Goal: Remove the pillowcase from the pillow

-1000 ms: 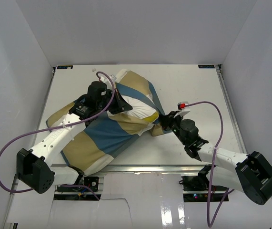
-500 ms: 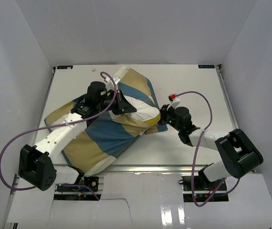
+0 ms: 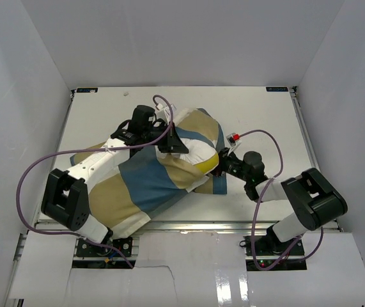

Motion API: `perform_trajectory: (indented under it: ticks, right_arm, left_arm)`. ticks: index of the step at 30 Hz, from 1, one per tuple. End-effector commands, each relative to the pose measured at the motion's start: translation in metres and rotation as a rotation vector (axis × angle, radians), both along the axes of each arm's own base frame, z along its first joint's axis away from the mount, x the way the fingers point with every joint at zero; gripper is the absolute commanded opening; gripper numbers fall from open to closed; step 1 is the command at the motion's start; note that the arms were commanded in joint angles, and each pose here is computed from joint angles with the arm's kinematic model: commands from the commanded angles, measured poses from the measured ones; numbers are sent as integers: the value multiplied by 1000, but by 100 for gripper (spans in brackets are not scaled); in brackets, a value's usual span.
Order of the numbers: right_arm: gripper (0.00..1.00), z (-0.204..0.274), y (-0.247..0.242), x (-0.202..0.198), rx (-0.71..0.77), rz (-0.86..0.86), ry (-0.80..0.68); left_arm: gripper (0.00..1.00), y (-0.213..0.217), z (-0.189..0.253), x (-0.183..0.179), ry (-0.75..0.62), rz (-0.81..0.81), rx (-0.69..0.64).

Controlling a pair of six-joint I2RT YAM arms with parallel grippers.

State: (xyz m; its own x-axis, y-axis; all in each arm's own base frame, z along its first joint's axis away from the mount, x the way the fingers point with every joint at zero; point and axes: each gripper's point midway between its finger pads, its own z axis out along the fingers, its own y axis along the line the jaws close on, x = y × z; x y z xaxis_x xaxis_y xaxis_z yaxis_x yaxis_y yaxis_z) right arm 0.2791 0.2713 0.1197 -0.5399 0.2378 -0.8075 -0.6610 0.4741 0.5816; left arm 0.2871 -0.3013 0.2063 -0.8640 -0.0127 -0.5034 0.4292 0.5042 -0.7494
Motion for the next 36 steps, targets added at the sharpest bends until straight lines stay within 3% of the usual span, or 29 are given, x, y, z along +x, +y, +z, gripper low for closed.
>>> perform_trajectory:
  ticks: [1, 5, 8, 9, 10, 15, 21, 24, 29, 36]
  right_arm:
    - [8, 61, 16, -50, 168, 219, -189]
    - [8, 73, 15, -67, 203, 243, -228]
    - [8, 84, 17, -70, 210, 236, -248]
    - [8, 86, 18, -69, 208, 228, -253]
    - [8, 85, 19, -69, 201, 221, -254]
    - [8, 80, 20, -67, 177, 205, -254]
    - [8, 84, 22, -63, 181, 198, -254]
    - [8, 86, 22, -62, 184, 195, -256]
    - [8, 84, 20, -62, 184, 181, -252]
    - [8, 76, 19, -64, 181, 177, -234]
  left_arm:
    - [0, -19, 32, 12, -124, -55, -31]
    - [14, -42, 27, 26, -123, -91, 7]
    - [31, -63, 20, 29, -136, -126, 68]
    - [39, -64, 17, 27, -125, -130, 91]
    - [55, -65, 17, 27, -133, -132, 103]
    - [85, -45, 42, 28, -233, -54, 185]
    - [91, -25, 86, 1, -355, -93, 200]
    - [92, -18, 88, -13, -390, -126, 225]
    - [93, 2, 71, -25, -412, -111, 297]
    - [96, -3, 35, -24, -385, -168, 389]
